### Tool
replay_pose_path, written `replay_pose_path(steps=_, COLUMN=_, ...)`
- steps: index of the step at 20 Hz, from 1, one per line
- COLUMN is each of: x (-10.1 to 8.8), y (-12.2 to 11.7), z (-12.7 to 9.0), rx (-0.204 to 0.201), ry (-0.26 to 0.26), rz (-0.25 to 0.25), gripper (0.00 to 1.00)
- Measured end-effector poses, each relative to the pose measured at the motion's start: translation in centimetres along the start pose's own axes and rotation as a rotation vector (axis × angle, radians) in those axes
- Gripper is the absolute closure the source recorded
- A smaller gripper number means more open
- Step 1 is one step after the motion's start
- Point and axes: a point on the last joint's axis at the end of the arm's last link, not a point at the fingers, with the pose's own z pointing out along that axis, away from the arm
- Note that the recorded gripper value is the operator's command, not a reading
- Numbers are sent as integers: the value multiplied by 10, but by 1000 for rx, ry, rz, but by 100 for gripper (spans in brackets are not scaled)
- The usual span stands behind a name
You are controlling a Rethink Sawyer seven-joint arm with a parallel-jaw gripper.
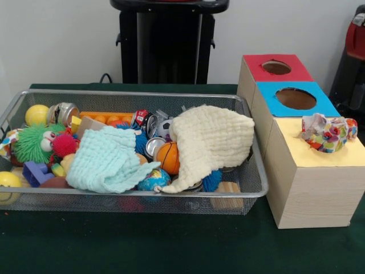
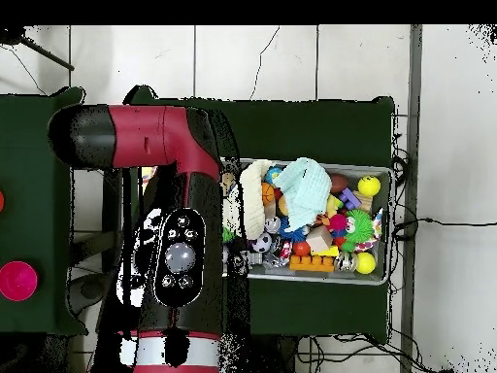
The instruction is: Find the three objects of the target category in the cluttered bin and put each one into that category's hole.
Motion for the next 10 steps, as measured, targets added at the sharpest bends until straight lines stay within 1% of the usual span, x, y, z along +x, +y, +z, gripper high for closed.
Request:
replay_pose_path(steps=6, x=-1, y=1, z=-7, rx=-6, ry=-2, rz=0, gripper=0)
replay_pose_path(steps=7, x=-1, y=2, z=-8, rx=-7, ry=-3, rz=0, gripper=100)
replay_pose_path(steps=10, x=-2, y=3, z=-13, rx=-14, ry=-6, rz=1, gripper=100)
